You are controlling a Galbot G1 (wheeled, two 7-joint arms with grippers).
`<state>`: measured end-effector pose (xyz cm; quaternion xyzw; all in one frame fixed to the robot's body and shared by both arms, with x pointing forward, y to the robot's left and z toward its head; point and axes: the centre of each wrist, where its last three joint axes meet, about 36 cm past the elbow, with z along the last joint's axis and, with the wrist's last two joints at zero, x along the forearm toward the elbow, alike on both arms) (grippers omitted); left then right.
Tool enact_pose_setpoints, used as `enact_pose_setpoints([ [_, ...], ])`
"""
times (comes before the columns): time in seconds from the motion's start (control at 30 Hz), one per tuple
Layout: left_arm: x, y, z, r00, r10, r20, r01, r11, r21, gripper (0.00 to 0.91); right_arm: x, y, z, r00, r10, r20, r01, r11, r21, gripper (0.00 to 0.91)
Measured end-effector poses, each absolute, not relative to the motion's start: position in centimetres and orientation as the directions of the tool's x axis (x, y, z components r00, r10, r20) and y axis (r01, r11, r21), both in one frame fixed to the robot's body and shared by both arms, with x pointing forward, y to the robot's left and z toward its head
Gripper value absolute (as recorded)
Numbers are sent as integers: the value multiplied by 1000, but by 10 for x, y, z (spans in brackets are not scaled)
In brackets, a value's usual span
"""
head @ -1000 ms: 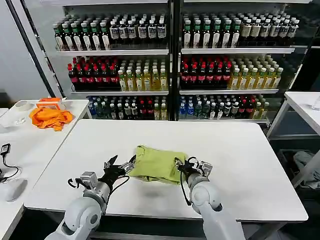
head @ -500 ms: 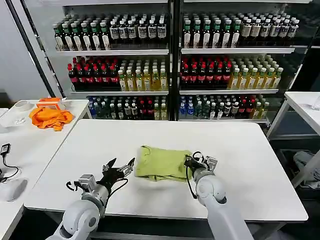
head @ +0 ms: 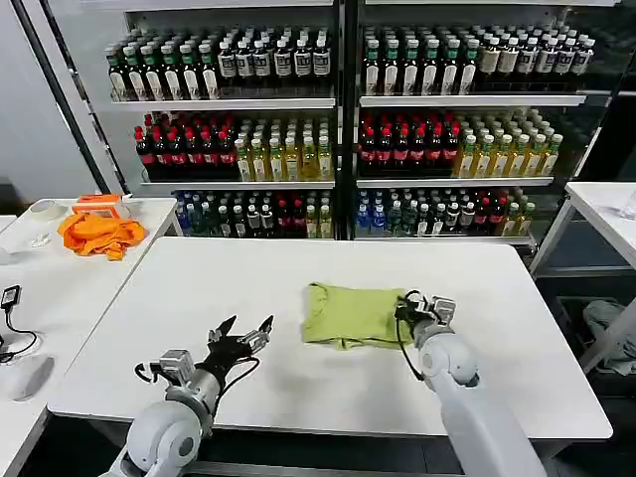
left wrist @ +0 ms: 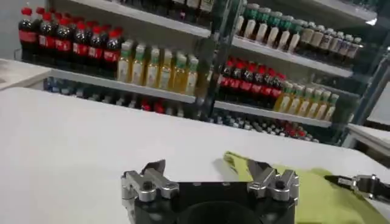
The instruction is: Fold and organize the clothes.
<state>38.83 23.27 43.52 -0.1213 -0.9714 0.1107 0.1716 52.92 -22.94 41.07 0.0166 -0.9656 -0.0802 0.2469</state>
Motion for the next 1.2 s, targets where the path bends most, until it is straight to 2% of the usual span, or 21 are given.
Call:
enact_pose_setpoints([
  [0.37, 382, 227, 440, -919, 276, 282, 206, 945, -252, 907, 494, -258, 417, -962, -4, 271, -4, 1000, 2, 907],
  [0.73, 366, 222, 447, -929, 279, 242, 221, 945, -242, 907, 406, -272, 422, -995, 16, 98, 13, 999, -31, 907],
  [1.2, 350, 214, 448, -930, 291, 224, 239, 942, -235, 907, 316, -276, 434, -997, 35, 62, 30, 997, -66, 907],
])
